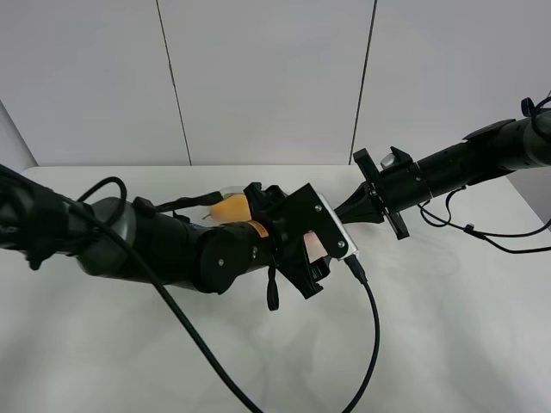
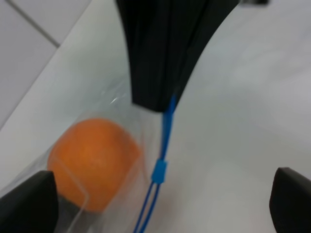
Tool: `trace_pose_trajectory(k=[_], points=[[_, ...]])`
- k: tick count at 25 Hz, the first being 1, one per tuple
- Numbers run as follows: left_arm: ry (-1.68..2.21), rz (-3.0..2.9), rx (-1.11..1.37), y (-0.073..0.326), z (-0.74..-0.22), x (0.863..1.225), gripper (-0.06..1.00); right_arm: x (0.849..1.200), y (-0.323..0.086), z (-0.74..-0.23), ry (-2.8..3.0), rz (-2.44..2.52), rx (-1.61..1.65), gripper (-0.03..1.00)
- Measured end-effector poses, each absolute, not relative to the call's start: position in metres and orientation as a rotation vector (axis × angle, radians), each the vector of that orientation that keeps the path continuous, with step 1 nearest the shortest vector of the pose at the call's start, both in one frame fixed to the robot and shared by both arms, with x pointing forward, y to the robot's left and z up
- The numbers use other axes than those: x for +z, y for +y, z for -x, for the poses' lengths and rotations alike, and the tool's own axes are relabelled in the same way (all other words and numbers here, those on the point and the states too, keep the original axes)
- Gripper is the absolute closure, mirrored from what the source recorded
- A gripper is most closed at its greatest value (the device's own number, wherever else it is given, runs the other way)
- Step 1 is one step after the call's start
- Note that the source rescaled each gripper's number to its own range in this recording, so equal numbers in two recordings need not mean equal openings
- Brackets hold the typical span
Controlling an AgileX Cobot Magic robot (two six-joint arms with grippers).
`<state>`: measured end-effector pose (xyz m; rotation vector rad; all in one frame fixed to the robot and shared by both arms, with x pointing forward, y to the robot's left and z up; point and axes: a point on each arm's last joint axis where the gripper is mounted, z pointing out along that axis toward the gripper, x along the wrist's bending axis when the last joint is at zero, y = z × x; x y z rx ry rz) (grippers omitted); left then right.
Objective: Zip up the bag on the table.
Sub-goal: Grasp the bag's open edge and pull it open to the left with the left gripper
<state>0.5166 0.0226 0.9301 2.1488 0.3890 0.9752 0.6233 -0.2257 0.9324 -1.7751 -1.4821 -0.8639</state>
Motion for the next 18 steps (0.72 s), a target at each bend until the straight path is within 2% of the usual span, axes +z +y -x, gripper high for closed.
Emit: trace_pose_trajectory(k=[11, 14, 16, 18], points=[[0.294, -2.128, 1.077, 0.011, -0.53, 0.901, -0.05, 0.932, -0.226, -0.623, -1.481, 1.775, -0.865, 0.96], [0.284, -2.085, 1.12, 0.01, -0.532, 0.905, 0.06, 0.932, -0.226, -0.623, -1.481, 1.775, -0.865, 0.96], [0.283, -2.063, 1.14, 0.01, -0.533, 0.907, 0.21, 0.932, -0.226, -0.623, -1.481, 1.775, -0.865, 0.96], [0.283, -2.061, 1.142, 0.01, -0.533, 0.907, 0.32, 0.932, -0.226, -0.623, -1.481, 1.775, -0.865, 0.96]])
